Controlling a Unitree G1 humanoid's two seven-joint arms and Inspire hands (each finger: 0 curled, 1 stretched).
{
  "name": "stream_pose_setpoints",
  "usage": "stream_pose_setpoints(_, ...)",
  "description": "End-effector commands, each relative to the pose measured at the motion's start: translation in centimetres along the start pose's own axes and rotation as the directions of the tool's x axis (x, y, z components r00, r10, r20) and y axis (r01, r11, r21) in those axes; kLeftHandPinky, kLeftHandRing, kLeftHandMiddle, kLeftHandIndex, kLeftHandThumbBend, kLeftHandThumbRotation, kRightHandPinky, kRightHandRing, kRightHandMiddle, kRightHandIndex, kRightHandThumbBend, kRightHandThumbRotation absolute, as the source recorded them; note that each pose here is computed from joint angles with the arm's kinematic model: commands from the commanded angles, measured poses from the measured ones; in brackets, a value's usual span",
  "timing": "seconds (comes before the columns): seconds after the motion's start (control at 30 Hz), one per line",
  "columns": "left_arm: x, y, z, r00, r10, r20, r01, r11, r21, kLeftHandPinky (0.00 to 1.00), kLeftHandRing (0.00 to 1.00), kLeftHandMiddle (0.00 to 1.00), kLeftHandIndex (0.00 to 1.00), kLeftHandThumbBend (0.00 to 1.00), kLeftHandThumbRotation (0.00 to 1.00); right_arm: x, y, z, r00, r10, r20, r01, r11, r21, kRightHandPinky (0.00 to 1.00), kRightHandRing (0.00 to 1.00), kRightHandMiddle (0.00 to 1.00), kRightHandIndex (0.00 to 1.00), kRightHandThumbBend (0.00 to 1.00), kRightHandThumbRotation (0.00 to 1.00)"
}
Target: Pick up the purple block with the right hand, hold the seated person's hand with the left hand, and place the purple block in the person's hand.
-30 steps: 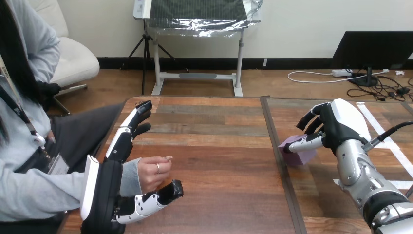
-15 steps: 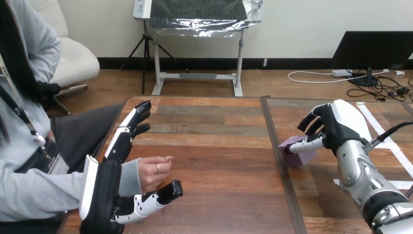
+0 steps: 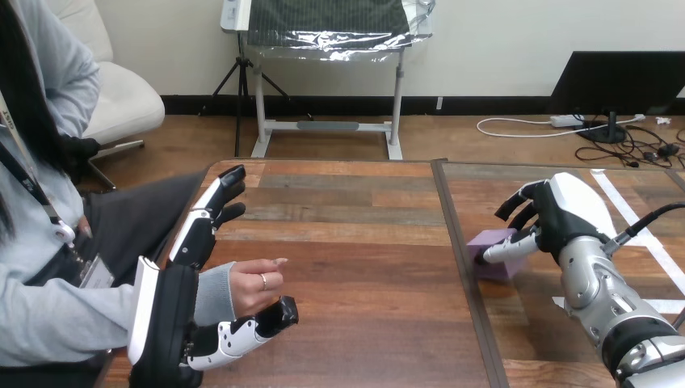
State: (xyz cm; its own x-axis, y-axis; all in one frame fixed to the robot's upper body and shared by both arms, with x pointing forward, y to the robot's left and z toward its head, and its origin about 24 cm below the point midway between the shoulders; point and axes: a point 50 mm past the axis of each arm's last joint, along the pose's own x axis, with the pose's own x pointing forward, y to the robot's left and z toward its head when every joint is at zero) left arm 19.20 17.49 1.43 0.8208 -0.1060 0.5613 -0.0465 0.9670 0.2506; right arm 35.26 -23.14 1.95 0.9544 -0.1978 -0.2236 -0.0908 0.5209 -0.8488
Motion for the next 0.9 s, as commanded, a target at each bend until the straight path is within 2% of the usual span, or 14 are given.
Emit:
stream_pose_setpoints(0.0,1.86,0.16,0.61,0.995,-0.009,0.095,0.010,1.000,-0.004,0.82,0.89,0.90,0.88,1.00,0.66,0.80,-1.52,2.10,0.998,-0.028,0.055,0.029,0.999,-0.019,0.44,0.53,0.59,0.66,0.94,0.13)
stream_pose_setpoints(0.1,1.84,0.15,0.60,0.996,-0.005,0.089,0.005,1.000,-0.006,0.82,0.89,0.90,0.88,1.00,0.67,0.81,-1.55,2.19,0.998,-0.025,0.061,0.026,1.000,-0.007,0.45,0.54,0.61,0.69,0.95,0.16)
stream_pose_setpoints(0.23,1.86,0.21,0.63,0.996,-0.010,0.090,0.010,1.000,-0.003,0.83,0.90,0.91,0.88,1.00,0.66,0.84,-1.42,2.05,0.999,0.000,0.036,0.001,1.000,-0.012,0.48,0.58,0.64,0.72,0.95,0.19)
stream_pose_setpoints(0.33,1.84,0.22,0.62,0.996,-0.007,0.087,0.007,1.000,-0.004,0.82,0.89,0.90,0.88,1.00,0.67,0.86,-1.38,2.02,1.000,0.009,0.028,-0.008,1.000,-0.024,0.45,0.55,0.62,0.74,0.95,0.22)
stream_pose_setpoints(0.4,1.83,0.21,0.61,0.996,-0.006,0.087,0.007,1.000,-0.007,0.82,0.89,0.90,0.88,1.00,0.66,0.86,-1.35,2.00,1.000,0.011,0.028,-0.010,0.999,-0.037,0.35,0.41,0.48,0.76,0.96,0.25)
stream_pose_setpoints(0.43,1.83,0.22,0.62,0.996,-0.007,0.088,0.008,1.000,-0.007,0.83,0.90,0.90,0.88,1.00,0.66,0.85,-1.34,2.00,0.999,0.013,0.030,-0.012,0.999,-0.036,0.32,0.38,0.45,0.77,0.97,0.26)
stream_pose_setpoints(0.63,1.77,0.33,0.66,0.996,-0.006,0.089,0.007,1.000,-0.006,0.83,0.90,0.90,0.88,1.00,0.67,0.85,-1.26,2.03,0.999,0.022,0.028,-0.021,0.999,-0.028,0.23,0.30,0.39,0.79,0.98,0.29)
stream_pose_setpoints(0.73,1.78,0.34,0.68,0.996,-0.007,0.091,0.008,1.000,-0.007,0.83,0.90,0.91,0.88,1.00,0.67,0.79,-1.19,1.87,0.999,0.017,0.027,-0.016,0.999,-0.034,0.25,0.33,0.40,0.79,0.99,0.30)
stream_pose_setpoints(0.83,1.77,0.35,0.66,0.996,-0.008,0.091,0.009,1.000,-0.010,0.83,0.90,0.91,0.88,1.00,0.67,0.74,-1.11,1.59,1.000,0.026,0.015,-0.025,0.999,-0.034,0.33,0.42,0.47,0.81,1.00,0.32)
stream_pose_setpoints(0.87,1.77,0.36,0.66,0.996,-0.010,0.089,0.011,1.000,-0.010,0.83,0.90,0.91,0.88,1.00,0.67,0.75,-1.11,1.61,1.000,0.027,0.015,-0.026,0.999,-0.034,0.33,0.41,0.46,0.81,1.00,0.32)
